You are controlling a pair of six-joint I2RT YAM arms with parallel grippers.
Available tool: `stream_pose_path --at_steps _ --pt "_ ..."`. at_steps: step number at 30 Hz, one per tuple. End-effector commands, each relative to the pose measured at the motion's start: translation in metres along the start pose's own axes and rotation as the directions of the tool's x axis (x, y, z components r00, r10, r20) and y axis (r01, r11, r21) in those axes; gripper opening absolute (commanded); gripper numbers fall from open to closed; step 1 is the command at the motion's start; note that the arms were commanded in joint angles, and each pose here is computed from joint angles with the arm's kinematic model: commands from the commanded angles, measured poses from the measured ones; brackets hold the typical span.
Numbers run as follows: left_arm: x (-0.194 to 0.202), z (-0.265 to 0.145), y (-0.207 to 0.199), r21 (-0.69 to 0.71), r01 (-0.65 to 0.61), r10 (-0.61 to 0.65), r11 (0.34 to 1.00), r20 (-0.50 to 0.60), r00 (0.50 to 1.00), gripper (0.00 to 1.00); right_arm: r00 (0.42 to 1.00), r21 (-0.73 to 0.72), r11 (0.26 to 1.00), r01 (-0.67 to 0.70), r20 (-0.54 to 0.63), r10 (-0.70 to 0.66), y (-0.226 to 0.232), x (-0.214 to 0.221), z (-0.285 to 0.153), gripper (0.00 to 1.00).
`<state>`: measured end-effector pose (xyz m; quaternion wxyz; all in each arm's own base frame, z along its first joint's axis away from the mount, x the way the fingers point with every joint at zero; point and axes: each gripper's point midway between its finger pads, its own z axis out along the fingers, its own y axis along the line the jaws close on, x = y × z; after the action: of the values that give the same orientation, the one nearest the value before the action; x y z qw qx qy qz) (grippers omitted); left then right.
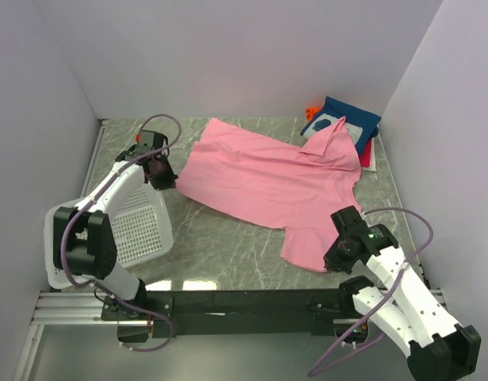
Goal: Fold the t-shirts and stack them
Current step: Fold the tshirt
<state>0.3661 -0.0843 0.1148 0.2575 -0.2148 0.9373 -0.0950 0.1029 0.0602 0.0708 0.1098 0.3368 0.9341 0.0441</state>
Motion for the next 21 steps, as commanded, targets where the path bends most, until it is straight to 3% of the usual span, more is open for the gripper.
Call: stream_pose_path --at_steps 1,13,21 --pt "-0.001 -0.020 0.009 -0.004 -0.020 0.020 1.000 0.036 0.999 0.00 1.000 -0.004 1.000 -0.029 0.005 0.029 -0.002 0.003 -0.018 0.00" --pt "0.015 -0.042 0.025 -0.006 -0.015 0.015 1.000 0.034 0.999 0.00 0.997 -0.085 0.994 -0.075 0.003 0.075 0.003 0.013 -0.041 0.00" --pt "0.001 -0.031 0.013 0.023 -0.015 0.014 1.000 0.034 0.999 0.00 0.989 -0.138 0.984 -0.109 0.088 0.122 0.020 -0.009 -0.049 0.00"
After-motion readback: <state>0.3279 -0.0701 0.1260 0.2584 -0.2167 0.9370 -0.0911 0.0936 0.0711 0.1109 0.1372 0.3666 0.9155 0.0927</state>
